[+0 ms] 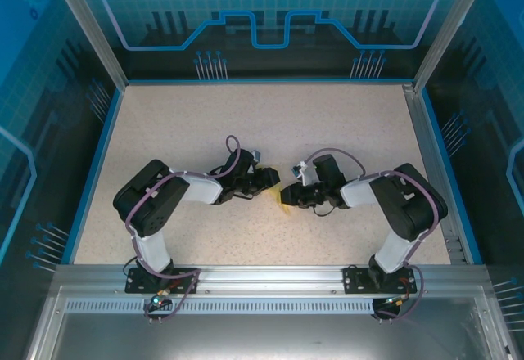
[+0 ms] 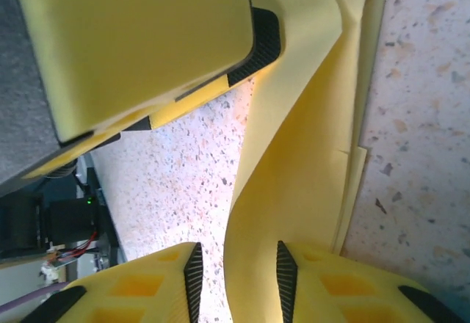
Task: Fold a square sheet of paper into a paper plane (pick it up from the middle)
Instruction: Fold the wing for the fifth time at the center of the table.
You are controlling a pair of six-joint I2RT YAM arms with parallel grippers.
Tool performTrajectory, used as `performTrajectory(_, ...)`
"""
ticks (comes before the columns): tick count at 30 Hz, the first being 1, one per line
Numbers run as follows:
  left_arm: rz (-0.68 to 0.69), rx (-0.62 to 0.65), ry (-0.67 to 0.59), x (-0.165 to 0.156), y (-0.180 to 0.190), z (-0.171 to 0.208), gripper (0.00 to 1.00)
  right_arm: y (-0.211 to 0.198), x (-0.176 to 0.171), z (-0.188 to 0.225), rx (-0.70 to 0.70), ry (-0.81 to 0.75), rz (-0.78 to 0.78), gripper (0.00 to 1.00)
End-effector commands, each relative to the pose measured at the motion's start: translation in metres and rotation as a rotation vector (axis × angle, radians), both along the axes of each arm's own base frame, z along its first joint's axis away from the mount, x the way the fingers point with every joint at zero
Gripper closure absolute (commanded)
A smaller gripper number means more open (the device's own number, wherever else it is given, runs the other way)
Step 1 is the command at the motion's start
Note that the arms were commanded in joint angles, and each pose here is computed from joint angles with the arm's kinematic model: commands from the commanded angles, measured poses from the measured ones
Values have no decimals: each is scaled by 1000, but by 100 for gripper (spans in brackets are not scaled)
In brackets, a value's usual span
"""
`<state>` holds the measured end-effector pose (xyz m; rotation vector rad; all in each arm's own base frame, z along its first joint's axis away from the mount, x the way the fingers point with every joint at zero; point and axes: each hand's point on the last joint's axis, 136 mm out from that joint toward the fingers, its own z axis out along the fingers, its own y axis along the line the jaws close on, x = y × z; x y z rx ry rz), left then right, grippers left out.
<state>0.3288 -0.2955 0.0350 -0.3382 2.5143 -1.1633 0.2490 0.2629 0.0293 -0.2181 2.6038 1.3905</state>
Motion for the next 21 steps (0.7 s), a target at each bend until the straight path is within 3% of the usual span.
performTrajectory(1, 3, 22, 12, 2, -2, -5, 53, -6, -8, -5, -103, -30, 24, 62)
performTrajectory(11, -8, 18, 17, 2, -5, -4, 52, -10, -8, 2, -226, -142, 51, 39)
performTrajectory(21, -14, 15, 18, 3, -6, -2, 53, -3, -2, -14, -349, -155, 72, 42)
